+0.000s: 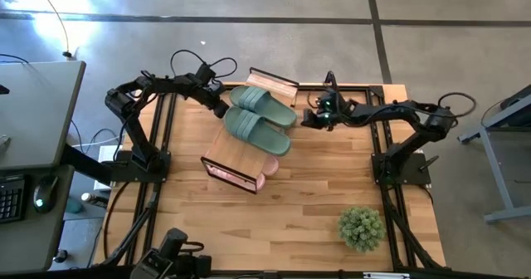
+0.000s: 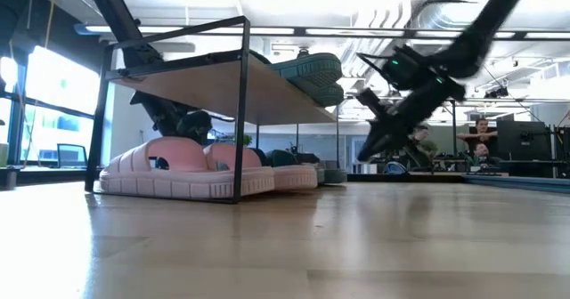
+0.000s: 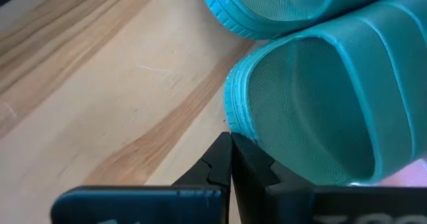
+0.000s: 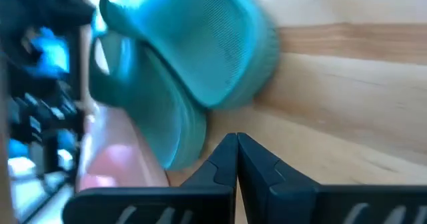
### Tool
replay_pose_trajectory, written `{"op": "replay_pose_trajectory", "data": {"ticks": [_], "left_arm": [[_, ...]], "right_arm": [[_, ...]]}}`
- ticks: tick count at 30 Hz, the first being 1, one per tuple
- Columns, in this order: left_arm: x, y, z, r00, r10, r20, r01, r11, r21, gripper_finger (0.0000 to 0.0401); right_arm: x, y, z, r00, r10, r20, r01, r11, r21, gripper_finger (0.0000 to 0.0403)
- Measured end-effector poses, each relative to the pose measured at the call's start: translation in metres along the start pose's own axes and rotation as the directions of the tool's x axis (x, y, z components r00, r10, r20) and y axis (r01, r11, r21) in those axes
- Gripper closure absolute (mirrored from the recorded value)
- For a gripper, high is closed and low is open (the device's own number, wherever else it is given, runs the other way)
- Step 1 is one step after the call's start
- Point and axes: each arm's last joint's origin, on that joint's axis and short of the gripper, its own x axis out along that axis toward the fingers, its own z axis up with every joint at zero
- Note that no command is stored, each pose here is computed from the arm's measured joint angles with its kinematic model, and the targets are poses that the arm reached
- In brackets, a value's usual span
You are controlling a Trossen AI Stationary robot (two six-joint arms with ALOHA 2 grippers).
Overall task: Pick and place slides into the shelf
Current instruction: Adjust the slides under the shelf
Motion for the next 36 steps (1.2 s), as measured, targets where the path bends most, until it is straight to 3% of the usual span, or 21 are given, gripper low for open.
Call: {"op": "replay_pose_trajectory", "data": {"ticks": [5,10,21,26,36], "left_arm": [[0.0,0.0,0.0,1.0,-0.005,0.0,0.005,1.0,0.005,0.0401],[0.0,0.0,0.0,1.0,-0.008,0.001,0.008,1.0,0.006,0.0401],[0.003,-0.006,0.0,1.0,-0.021,-0.007,0.022,0.999,0.029,0.0401],[0.003,-0.006,0.0,1.0,-0.023,-0.012,0.023,0.999,0.025,0.0401],[0.003,-0.006,0.0,1.0,-0.022,-0.01,0.023,0.999,0.029,0.0401]], "right_arm": [[-0.003,-0.033,-0.019,0.988,0.012,0.156,-0.03,0.993,0.112,0.0403],[-0.002,-0.033,-0.021,0.973,-0.006,0.229,-0.023,0.992,0.124,0.0403],[0.035,-0.019,-0.006,0.987,-0.043,0.154,0.029,0.995,0.095,0.0403],[0.037,-0.018,-0.004,0.976,-0.043,0.212,0.021,0.994,0.103,0.0403],[0.036,-0.018,-0.003,0.976,-0.044,0.213,0.02,0.993,0.115,0.0403]]}}
